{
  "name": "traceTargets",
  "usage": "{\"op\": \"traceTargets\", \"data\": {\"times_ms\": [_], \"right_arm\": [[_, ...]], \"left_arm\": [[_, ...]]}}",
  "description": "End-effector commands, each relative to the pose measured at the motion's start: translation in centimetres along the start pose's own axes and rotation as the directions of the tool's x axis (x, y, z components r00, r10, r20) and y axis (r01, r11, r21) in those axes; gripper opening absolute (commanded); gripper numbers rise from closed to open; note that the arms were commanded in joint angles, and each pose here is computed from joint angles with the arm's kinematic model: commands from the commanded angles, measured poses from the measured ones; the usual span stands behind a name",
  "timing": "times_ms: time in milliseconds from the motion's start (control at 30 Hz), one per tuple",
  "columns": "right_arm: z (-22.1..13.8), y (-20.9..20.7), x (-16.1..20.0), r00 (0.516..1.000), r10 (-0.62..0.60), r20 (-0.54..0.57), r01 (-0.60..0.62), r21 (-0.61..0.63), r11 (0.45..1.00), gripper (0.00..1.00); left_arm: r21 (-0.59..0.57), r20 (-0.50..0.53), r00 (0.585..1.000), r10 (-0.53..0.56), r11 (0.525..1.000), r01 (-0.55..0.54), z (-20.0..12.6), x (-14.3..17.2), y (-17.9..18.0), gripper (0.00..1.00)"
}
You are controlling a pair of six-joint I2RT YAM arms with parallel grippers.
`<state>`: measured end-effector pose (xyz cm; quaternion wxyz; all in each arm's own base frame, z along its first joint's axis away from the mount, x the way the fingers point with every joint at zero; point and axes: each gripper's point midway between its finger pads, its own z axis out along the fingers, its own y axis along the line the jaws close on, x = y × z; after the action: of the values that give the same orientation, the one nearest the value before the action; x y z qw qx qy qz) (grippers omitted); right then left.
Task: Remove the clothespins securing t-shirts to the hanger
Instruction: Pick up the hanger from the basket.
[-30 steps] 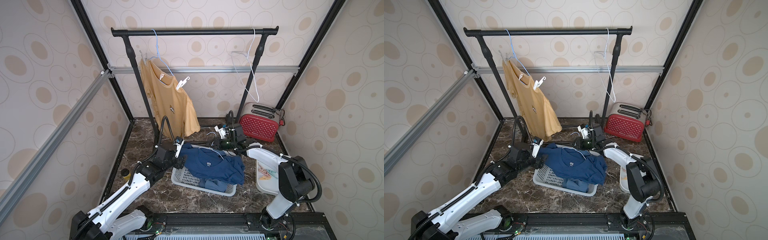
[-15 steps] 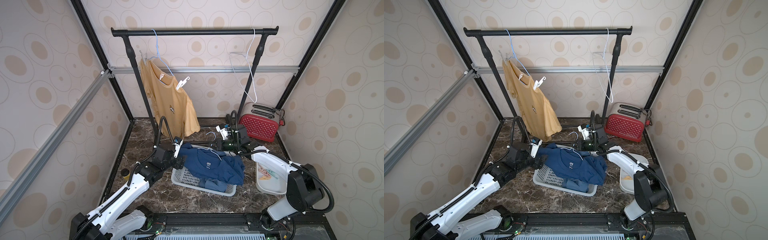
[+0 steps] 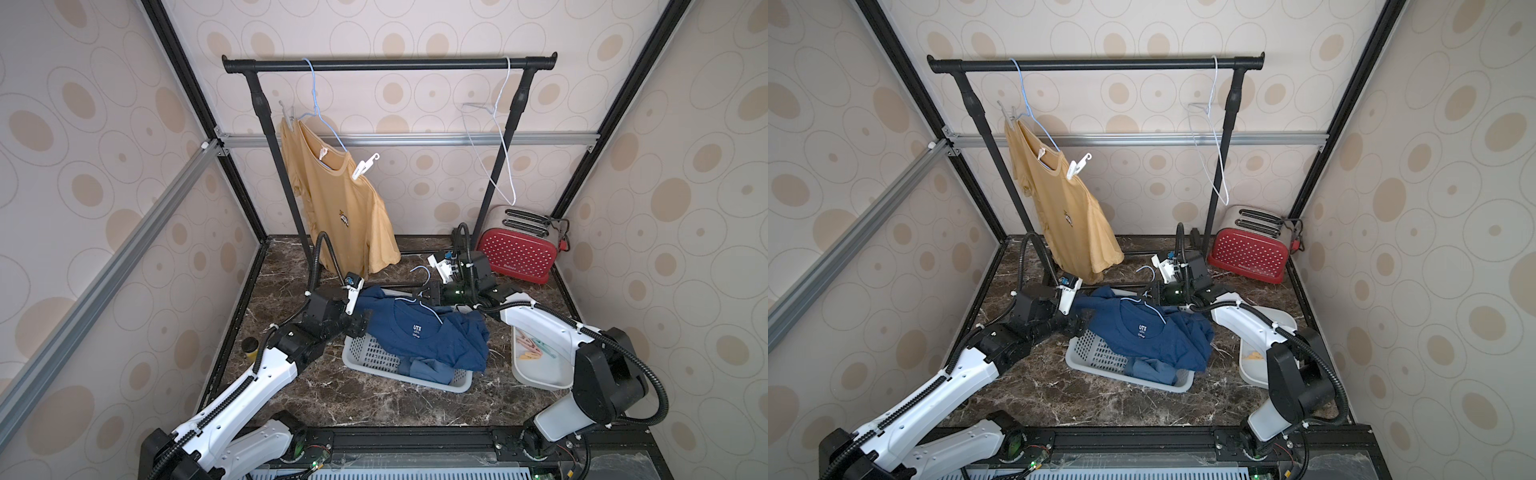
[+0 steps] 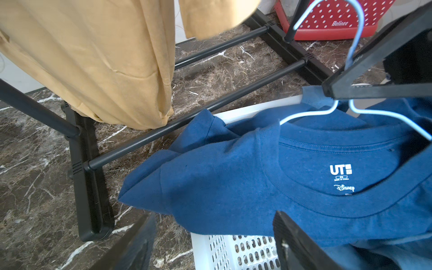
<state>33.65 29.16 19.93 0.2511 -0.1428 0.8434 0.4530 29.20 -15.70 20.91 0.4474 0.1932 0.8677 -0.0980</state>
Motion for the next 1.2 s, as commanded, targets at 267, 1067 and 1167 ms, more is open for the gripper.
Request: {"op": "traceTargets", "data": {"times_ms": [267, 1067, 1167], "right_arm": [[-1.4, 2.5, 0.2, 0.997, -0.080, 0.011, 0.080, -0.022, 0.997, 0.00], [-13.2, 12.2, 2.2, 0.840, -0.526, 0.135, 0.537, -0.059, 0.842, 0.00], [-13.9, 12.6, 2.3, 0.808, -0.571, 0.141, 0.582, -0.047, 0.812, 0.00]], "left_arm": [[-0.025, 0.070, 0.997, 0.016, 1.000, -0.014, -1.4, -1.6, 0.9, 0.84], [0.080, 0.148, 0.816, 0.559, 0.816, -0.573, -2.9, -2.7, -1.5, 0.94], [0.131, 0.216, 0.797, 0.564, 0.792, -0.596, -3.2, -2.7, -2.0, 0.93]]}}
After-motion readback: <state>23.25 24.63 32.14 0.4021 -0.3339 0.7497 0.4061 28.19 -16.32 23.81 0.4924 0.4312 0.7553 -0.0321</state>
